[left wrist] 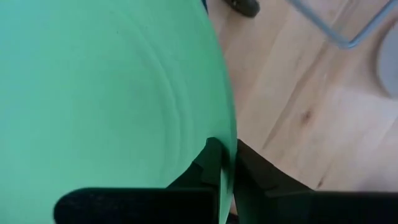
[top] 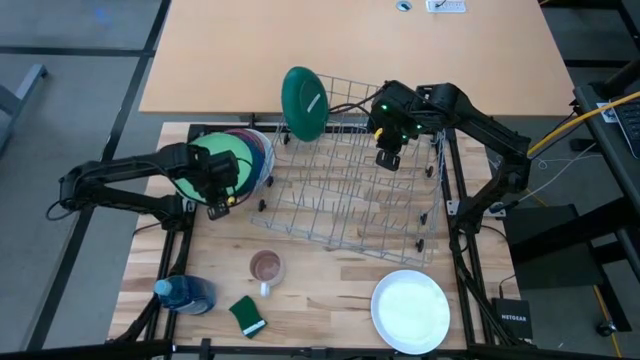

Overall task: Sort dishes
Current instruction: Put the light green plate into the dishwasher rack

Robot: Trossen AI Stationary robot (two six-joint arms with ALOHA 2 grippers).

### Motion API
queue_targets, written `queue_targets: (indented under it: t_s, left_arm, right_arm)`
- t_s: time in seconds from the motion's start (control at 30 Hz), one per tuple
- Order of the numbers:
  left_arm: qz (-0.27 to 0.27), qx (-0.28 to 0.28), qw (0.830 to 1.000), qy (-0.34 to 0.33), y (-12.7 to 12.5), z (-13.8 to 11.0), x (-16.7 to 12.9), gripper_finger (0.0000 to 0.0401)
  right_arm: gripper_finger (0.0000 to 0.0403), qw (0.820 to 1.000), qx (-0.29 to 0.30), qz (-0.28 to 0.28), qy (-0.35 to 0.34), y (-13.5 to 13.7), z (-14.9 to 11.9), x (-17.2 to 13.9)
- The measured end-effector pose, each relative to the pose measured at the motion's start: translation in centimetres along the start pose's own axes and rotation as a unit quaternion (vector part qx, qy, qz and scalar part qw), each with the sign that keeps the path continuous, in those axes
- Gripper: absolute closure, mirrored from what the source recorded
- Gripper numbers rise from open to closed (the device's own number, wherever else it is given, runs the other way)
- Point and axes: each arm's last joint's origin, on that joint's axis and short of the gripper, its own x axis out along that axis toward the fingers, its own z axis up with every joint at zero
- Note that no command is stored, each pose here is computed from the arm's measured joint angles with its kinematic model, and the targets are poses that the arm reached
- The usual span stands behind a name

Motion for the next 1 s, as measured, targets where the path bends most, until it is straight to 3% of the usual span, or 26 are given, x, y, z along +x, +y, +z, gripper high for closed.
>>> queue_targets:
  t_s: [0.47, 1.0]
  left_arm:
    - [0.021, -0.022, 0.996, -0.08, 0.0, 1.3, -4.0, 0.0401]
    - [0.019, -0.059, 0.977, -0.202, 0.0, 2.1, -10.3, 0.0401]
  right_arm:
    - [0.0338, 1.0, 0.0, 0.0, 0.0, 0.0, 0.0, 0.0]
    - [0.0338, 1.0, 0.001, -0.002, 0.0, -0.1, 0.0, 0.0]
